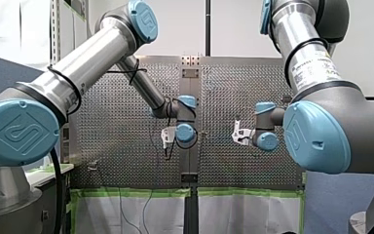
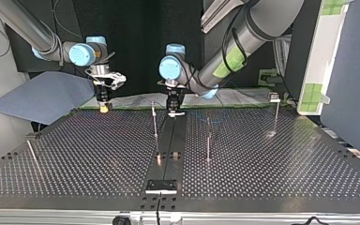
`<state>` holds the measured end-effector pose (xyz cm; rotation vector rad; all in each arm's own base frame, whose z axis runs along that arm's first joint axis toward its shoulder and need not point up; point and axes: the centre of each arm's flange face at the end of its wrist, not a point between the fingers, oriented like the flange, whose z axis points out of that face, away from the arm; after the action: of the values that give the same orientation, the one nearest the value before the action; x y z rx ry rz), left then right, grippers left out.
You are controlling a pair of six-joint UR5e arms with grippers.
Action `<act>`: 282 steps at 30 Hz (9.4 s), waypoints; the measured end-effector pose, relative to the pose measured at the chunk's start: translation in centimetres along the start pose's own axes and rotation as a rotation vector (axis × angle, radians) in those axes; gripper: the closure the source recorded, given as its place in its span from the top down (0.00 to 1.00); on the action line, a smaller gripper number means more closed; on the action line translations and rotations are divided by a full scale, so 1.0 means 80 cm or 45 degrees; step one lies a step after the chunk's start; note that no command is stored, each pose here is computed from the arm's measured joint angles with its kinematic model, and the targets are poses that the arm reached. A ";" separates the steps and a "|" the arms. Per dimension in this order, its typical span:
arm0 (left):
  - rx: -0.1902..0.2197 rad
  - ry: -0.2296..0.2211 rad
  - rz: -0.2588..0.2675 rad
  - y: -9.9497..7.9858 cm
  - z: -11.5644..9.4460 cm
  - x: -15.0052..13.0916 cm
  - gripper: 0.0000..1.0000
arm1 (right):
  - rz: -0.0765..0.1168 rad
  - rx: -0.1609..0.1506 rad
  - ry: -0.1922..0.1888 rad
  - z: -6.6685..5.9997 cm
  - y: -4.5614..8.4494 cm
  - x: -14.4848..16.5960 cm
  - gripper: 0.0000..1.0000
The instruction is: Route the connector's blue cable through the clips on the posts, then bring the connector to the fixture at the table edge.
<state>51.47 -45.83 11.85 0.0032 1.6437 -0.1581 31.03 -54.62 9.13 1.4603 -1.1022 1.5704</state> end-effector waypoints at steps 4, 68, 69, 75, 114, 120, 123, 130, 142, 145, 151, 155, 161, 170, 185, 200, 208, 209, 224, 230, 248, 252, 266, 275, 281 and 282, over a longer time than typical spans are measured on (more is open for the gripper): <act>-0.003 -0.006 -0.003 0.000 0.005 -0.005 0.00 | -0.002 -0.001 0.001 0.002 0.001 0.001 0.00; -0.032 0.090 0.087 -0.029 -0.022 -0.015 0.00 | -0.008 0.055 -0.021 0.011 -0.004 0.004 0.00; -0.029 0.089 0.086 -0.029 -0.021 -0.016 0.00 | -0.005 0.055 -0.019 0.011 -0.003 0.005 0.00; -0.013 0.087 0.080 -0.026 -0.016 -0.016 0.00 | 0.012 0.049 -0.009 0.013 0.002 0.006 0.00; -0.019 0.071 0.041 0.030 0.062 -0.011 0.00 | 0.014 -0.055 0.086 0.035 0.034 0.025 0.00; -0.024 0.084 0.040 0.028 0.070 -0.003 0.00 | 0.013 -0.054 0.050 0.046 0.035 0.009 0.00; -0.025 0.070 0.024 0.027 0.075 -0.008 0.00 | 0.016 -0.059 0.033 0.052 0.037 0.004 0.00; -0.021 0.038 0.000 0.024 0.088 -0.023 0.00 | 0.017 -0.064 0.066 0.069 0.044 0.012 0.00; -0.024 0.031 -0.015 0.026 0.093 -0.028 0.00 | 0.018 -0.063 0.030 0.088 0.044 -0.009 0.00; -0.020 0.030 -0.016 0.024 0.092 -0.028 0.00 | 0.018 -0.062 0.029 0.089 0.044 -0.010 0.00; -0.018 0.031 -0.017 0.023 0.091 -0.027 0.00 | 0.017 -0.059 0.027 0.089 0.044 -0.011 0.00; -0.016 0.034 -0.016 0.023 0.091 -0.027 0.00 | 0.018 -0.058 0.026 0.089 0.043 -0.012 0.00; -0.016 0.039 -0.015 0.024 0.091 -0.026 0.00 | 0.019 -0.055 0.025 0.089 0.043 -0.012 0.00; -0.018 0.052 -0.011 0.025 0.089 -0.025 0.54 | 0.022 -0.050 0.023 0.089 0.041 -0.012 0.00; -0.109 0.161 0.109 0.028 0.065 -0.014 1.00 | 0.024 -0.045 0.012 0.087 0.037 -0.014 0.00; -0.007 0.214 0.187 -0.006 0.026 -0.025 1.00 | 0.026 -0.042 -0.004 0.086 0.034 -0.015 0.00; 0.057 0.154 0.156 -0.018 0.001 -0.050 1.00 | 0.026 -0.041 -0.010 0.085 0.032 -0.016 0.00; 0.067 0.150 0.155 -0.019 -0.003 -0.051 1.00 | 0.026 -0.040 -0.010 0.085 0.032 -0.016 0.00; 0.175 0.274 0.229 -0.027 -0.065 -0.001 1.00 | 0.026 -0.035 -0.016 0.084 0.029 -0.017 0.00; 0.181 0.284 0.237 -0.027 -0.071 0.004 1.00 | 0.027 -0.034 -0.021 0.084 0.028 -0.018 0.00; 0.198 0.173 0.139 -0.040 -0.061 -0.004 1.00 | 0.027 -0.030 -0.028 0.083 0.025 -0.019 0.00; 0.198 0.157 0.123 -0.040 -0.058 -0.006 1.00 | 0.027 -0.029 -0.028 0.083 0.025 -0.019 0.00; 0.204 0.162 0.126 -0.044 -0.062 -0.005 1.00 | 0.028 -0.029 -0.026 0.083 0.024 -0.019 0.00; 0.199 0.166 0.127 -0.043 -0.063 -0.004 1.00 | 0.028 -0.028 -0.021 0.083 0.024 -0.018 0.00; 0.196 0.167 0.128 -0.043 -0.063 -0.004 1.00 | 0.028 -0.028 -0.018 0.084 0.024 -0.018 0.00; 0.196 0.167 0.127 -0.043 -0.063 -0.004 1.00 | 0.028 -0.028 -0.018 0.084 0.024 -0.018 0.00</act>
<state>46.16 -48.65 12.87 0.2168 1.7546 -0.2112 31.96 -61.48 7.43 1.4517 -1.1436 1.5603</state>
